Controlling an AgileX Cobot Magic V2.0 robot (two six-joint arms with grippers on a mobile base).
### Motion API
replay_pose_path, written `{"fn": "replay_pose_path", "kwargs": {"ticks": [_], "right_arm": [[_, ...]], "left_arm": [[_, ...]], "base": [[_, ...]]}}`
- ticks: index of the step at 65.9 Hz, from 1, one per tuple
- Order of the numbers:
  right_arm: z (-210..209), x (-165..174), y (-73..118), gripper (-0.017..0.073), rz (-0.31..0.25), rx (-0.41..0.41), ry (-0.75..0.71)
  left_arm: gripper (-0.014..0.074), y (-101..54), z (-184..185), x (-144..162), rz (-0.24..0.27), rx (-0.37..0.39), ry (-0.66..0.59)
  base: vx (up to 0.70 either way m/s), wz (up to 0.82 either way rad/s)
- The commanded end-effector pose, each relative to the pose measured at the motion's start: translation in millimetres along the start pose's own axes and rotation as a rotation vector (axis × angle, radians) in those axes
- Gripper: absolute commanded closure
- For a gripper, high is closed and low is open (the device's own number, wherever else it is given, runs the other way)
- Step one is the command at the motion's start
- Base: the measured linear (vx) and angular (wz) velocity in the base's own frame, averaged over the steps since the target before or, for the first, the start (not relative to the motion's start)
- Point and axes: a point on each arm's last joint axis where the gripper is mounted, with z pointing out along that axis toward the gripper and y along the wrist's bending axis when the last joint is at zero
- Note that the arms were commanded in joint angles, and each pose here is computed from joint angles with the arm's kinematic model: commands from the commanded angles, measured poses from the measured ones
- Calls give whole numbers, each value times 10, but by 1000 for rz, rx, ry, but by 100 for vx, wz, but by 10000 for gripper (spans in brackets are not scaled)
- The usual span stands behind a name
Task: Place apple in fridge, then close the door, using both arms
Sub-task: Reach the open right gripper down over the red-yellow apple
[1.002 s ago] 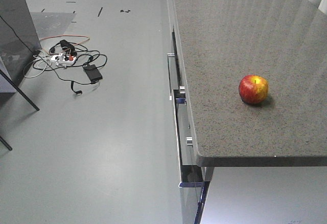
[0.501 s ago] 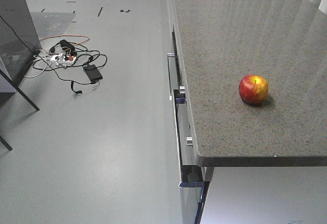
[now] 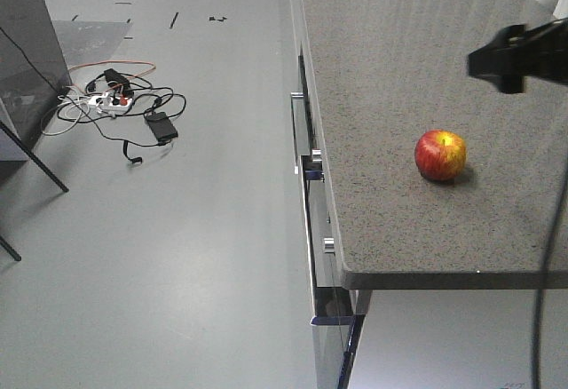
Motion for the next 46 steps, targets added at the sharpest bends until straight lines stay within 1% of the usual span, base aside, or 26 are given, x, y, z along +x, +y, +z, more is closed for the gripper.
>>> {"fn": "replay_pose_path", "kwargs": {"ticks": [1, 5, 13, 24, 30, 36, 40, 46], "right_arm": [[190, -206, 18, -101, -41, 5, -60], [396, -224, -27, -99, -34, 13, -30], [711, -222, -130, -97, 14, 38, 21], [1053, -152, -239, -91, 11, 77, 79], [1159, -115, -271, -88, 12, 88, 89], [1234, -76, -294, -83, 30, 99, 103], [1278, -51, -310, -83, 24, 108, 112], [1353, -11, -323, -80, 35, 108, 124]], "left_arm": [[600, -34, -20, -132, -6, 37, -93], [600, -34, -20, -132, -6, 37, -93], [600, -34, -20, -132, -6, 37, -93], [600, -34, -20, -132, -6, 37, -93], [600, -34, -20, -132, -6, 37, -93], [600, -34, -20, -132, -6, 37, -93], [600, -34, -20, -132, -6, 37, -93], [600, -34, -20, -132, -6, 37, -93]], "base": [[0, 0], [0, 0], [0, 0], [0, 0], [0, 0], [0, 0], [0, 0], [0, 0]]}}
